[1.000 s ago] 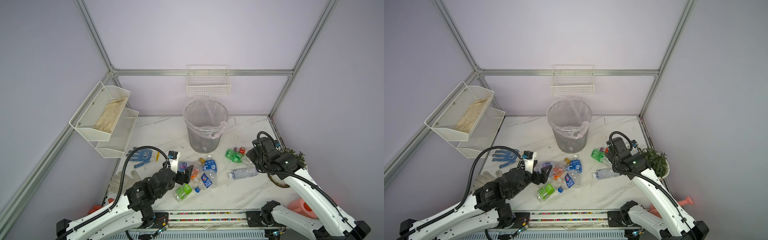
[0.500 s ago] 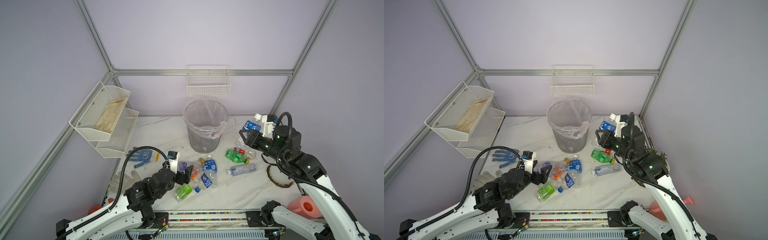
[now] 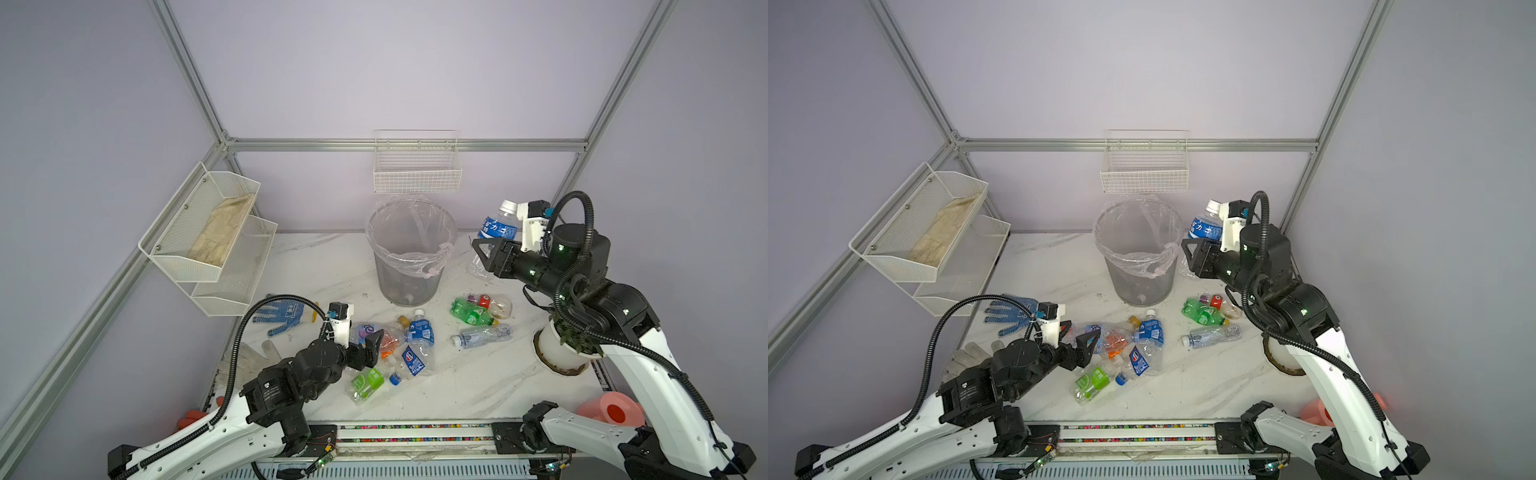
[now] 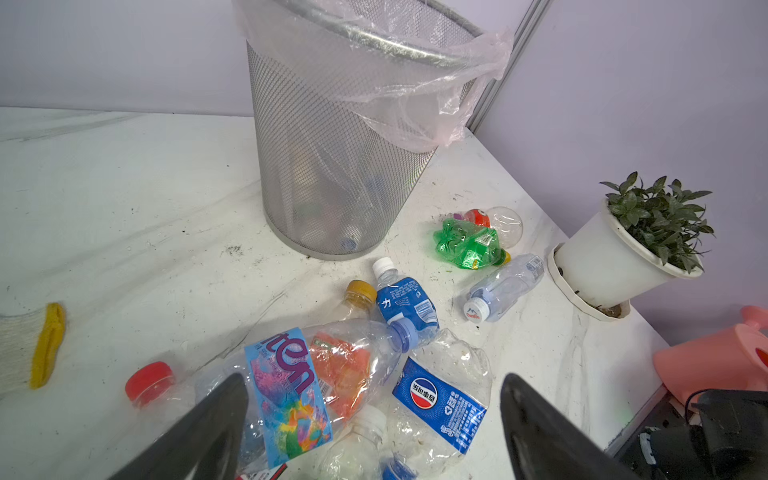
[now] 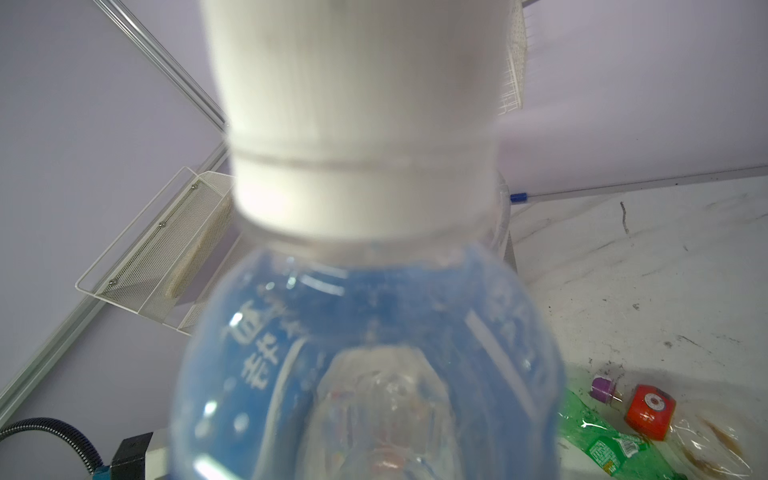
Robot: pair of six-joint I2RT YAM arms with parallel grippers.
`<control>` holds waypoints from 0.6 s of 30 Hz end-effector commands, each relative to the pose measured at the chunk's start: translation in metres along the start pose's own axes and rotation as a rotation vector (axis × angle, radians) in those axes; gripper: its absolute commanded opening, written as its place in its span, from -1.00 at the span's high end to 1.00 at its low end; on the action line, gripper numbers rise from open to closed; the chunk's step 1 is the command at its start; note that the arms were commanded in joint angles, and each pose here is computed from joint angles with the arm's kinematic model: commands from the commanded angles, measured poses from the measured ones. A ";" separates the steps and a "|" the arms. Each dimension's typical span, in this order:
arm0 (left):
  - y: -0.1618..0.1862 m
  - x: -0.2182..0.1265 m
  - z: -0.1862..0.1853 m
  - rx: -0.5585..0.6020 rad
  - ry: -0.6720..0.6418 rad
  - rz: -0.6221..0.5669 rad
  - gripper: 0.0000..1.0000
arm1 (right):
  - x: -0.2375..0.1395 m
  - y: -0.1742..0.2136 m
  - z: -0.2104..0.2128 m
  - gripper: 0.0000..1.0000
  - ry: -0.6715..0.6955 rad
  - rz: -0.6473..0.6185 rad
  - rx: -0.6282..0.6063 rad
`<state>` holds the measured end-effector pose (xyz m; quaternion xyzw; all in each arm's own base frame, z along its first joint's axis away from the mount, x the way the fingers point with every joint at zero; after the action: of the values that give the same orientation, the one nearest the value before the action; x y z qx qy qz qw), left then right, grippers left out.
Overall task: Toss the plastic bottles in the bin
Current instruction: 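Lift the blue-labelled bottle with the right gripper and carry it over the bin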
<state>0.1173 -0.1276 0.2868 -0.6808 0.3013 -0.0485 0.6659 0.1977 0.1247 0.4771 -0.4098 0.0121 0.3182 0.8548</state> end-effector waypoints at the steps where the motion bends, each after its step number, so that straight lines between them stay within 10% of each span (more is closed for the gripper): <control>1: 0.011 0.001 0.004 -0.012 -0.023 0.006 -0.86 | 0.003 -0.002 0.005 0.97 0.008 0.001 -0.036; 18: 0.019 -0.007 0.012 -0.023 -0.043 0.000 -0.87 | 0.045 0.002 0.028 0.93 0.024 0.032 -0.056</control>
<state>0.1107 -0.1142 0.2820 -0.6885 0.2912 -0.0406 0.6630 0.2226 0.1654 0.4764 -0.4317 0.0239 0.3373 0.8362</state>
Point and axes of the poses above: each gripper's point midway between its finger pads, its own x axis out along the fingers, its own z axis along the line the jaws close on, y = z × x, the point moved 10 cm from there along -x, back along the fingers, and after that the axes turned 12 degrees about x, right-handed, at the moved point
